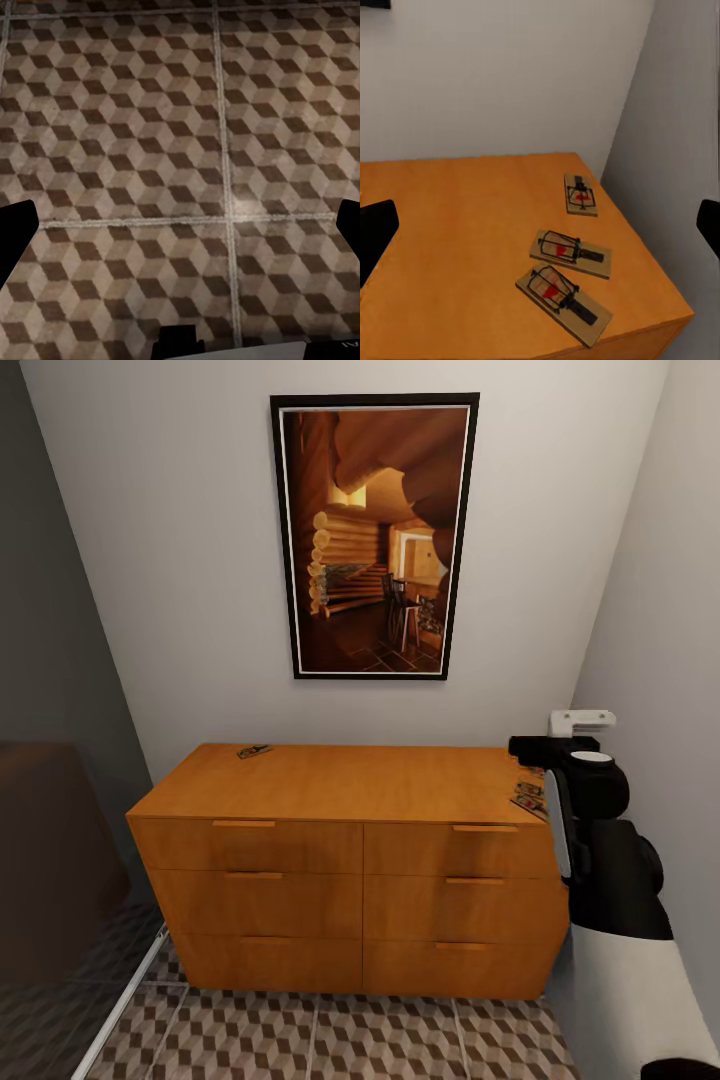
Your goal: Take the four mousetraps from the cabinet in the bathroom and place them on the bathroom floor. Make sure all four end up on the same floor surface, and ensure that at least two of them are either under or directly next to the same bathroom sink.
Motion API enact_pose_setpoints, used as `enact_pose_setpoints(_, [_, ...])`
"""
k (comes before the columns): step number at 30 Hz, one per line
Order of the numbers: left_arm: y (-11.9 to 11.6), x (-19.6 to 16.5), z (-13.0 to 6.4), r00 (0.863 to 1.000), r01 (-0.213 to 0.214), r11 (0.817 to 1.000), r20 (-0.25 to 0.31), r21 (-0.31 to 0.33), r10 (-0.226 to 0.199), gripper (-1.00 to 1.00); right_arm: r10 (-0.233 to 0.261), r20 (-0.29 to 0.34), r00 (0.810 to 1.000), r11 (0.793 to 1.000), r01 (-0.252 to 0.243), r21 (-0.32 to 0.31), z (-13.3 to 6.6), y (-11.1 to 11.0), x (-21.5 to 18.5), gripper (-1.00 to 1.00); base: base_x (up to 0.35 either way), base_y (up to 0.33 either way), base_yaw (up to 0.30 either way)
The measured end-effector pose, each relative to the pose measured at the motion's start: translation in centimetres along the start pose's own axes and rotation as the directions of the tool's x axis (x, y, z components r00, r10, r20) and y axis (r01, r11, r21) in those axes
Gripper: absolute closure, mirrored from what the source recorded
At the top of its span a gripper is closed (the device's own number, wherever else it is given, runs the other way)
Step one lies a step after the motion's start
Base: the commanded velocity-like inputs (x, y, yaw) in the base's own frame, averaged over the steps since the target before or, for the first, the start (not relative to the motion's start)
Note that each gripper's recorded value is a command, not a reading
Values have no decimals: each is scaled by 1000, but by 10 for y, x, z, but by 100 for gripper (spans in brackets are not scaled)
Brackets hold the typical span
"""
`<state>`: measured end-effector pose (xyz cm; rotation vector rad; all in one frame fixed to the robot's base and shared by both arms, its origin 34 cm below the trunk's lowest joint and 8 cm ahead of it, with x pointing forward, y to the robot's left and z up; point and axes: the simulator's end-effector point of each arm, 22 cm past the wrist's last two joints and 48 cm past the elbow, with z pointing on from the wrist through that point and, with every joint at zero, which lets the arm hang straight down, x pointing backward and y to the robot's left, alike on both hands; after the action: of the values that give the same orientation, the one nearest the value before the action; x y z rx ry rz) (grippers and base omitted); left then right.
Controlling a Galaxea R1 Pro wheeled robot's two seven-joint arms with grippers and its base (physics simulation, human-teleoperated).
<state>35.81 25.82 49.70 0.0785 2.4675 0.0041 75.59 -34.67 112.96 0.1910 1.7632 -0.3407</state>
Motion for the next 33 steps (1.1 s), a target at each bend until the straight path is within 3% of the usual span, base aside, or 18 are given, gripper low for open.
enact_pose_setpoints(6, [0,0,0,1000,0,1000,0,-1,0,-100,17,34,999,1000,-17,-3,8,1,-40,-100,0,0,0])
enact_pose_setpoints(11, [0,0,0,1000,0,1000,-1,0,0,-100,15,14,1000,1000,-15,-9,21,6,-50,-100,0,0,0])
enact_pose_setpoints(23, [0,0,0,1000,-1,1000,0,0,1,-100,-12,-77,997,1000,10,-20,49,11,-32,-100,0,0,0])
enact_pose_setpoints(33, [0,0,0,1000,0,1000,1,0,0,-100,-16,-136,991,996,4,-86,63,13,-9,-100,0,0,0])
